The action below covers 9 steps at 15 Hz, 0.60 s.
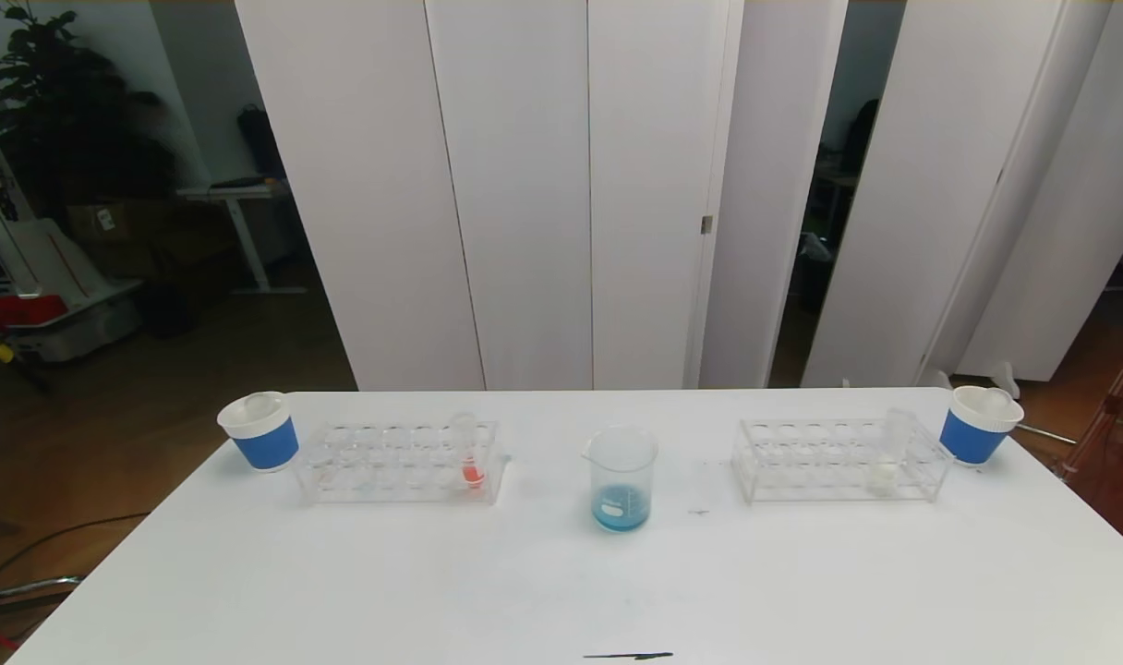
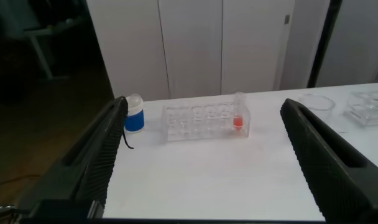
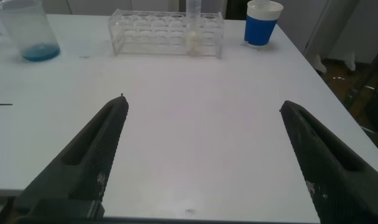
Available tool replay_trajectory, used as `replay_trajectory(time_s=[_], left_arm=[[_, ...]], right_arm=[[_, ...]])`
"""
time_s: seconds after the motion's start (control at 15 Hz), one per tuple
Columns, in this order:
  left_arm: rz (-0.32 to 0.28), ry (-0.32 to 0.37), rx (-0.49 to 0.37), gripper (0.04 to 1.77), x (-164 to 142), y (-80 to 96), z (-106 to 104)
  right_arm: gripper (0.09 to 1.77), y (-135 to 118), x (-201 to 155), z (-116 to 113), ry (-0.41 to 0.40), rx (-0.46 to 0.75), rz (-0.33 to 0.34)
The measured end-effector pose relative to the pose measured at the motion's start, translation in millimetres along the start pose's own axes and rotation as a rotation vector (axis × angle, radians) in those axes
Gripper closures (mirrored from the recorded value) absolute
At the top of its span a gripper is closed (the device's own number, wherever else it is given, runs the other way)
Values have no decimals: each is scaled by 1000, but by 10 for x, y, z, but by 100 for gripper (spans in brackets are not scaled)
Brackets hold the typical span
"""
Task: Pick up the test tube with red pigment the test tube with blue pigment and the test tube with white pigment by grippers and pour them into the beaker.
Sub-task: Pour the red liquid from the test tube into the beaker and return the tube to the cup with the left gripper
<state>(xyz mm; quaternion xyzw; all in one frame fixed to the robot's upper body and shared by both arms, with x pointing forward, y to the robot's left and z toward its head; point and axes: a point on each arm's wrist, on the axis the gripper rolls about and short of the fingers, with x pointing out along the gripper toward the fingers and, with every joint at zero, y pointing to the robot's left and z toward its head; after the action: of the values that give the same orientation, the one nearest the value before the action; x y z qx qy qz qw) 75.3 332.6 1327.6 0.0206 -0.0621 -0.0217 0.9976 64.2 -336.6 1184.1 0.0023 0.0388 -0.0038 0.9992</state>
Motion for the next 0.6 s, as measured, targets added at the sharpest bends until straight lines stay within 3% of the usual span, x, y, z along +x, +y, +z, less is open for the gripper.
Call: replay_trajectory(time_s=[0.27,0.6], left_arm=[[-15,38,-43,6,523,30,287],[-81,143,-92,6,1326,-18,291]], right_arm=[[11,0,0,0,0,0,0],[11,0,0,0,0,0,0]])
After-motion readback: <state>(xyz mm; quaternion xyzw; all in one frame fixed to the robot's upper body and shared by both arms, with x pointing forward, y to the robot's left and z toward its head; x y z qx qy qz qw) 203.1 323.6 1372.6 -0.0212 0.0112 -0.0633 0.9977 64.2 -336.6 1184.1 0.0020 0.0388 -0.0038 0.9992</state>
